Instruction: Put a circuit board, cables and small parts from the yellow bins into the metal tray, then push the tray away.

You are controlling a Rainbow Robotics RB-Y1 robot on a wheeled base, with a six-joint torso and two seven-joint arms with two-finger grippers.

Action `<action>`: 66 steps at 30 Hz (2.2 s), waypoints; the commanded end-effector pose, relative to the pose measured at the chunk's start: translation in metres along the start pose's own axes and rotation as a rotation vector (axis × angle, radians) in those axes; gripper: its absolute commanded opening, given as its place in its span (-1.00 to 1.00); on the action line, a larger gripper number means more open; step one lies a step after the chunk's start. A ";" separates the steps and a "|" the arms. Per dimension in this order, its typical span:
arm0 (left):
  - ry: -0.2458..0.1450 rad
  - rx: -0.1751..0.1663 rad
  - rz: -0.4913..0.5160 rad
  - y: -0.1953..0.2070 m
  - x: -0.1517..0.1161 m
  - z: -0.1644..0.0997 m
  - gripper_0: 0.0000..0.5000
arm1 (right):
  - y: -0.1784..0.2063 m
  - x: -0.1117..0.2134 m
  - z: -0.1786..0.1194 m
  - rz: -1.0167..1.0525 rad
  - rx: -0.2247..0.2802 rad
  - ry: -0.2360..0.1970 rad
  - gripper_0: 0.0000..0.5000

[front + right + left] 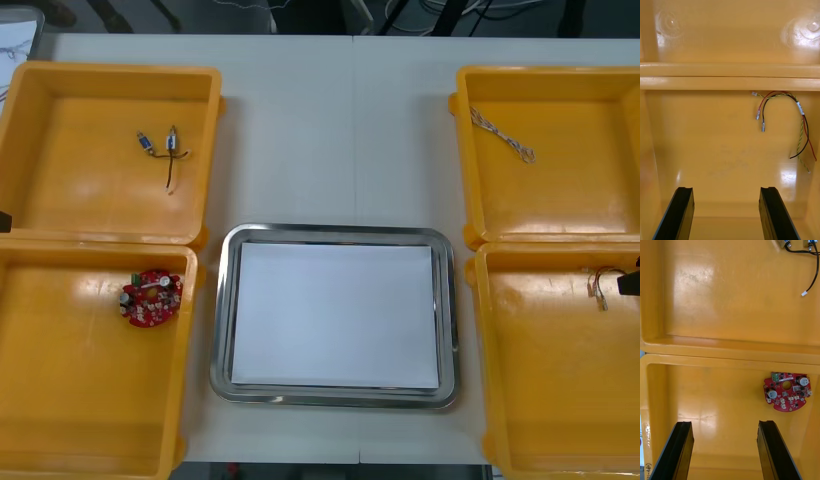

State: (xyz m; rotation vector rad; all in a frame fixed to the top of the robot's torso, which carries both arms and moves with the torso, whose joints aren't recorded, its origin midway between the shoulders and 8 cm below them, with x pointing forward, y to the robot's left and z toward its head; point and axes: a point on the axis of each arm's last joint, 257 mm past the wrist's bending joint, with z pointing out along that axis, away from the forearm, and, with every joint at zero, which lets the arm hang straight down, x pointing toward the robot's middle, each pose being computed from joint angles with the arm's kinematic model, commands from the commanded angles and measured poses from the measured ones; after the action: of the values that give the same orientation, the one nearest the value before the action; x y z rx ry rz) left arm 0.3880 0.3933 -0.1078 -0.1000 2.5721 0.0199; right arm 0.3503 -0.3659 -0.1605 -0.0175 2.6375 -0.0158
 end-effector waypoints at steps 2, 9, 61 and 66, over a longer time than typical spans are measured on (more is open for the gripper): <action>-0.012 -0.011 0.036 0.004 0.003 -0.003 1.00 | -0.012 -0.008 -0.016 -0.031 0.044 -0.032 1.00; -0.012 -0.011 0.036 0.004 0.003 -0.003 1.00 | -0.012 -0.008 -0.016 -0.031 0.044 -0.032 1.00; -0.012 -0.011 0.036 0.004 0.003 -0.003 1.00 | -0.012 -0.008 -0.016 -0.031 0.044 -0.032 1.00; -0.012 -0.011 0.036 0.004 0.003 -0.003 1.00 | -0.012 -0.008 -0.016 -0.031 0.044 -0.032 1.00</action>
State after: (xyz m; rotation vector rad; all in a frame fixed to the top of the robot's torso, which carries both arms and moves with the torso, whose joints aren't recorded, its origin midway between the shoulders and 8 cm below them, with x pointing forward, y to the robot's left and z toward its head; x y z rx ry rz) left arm 0.3880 0.3933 -0.1078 -0.1000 2.5721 0.0199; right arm 0.3503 -0.3659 -0.1605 -0.0175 2.6375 -0.0158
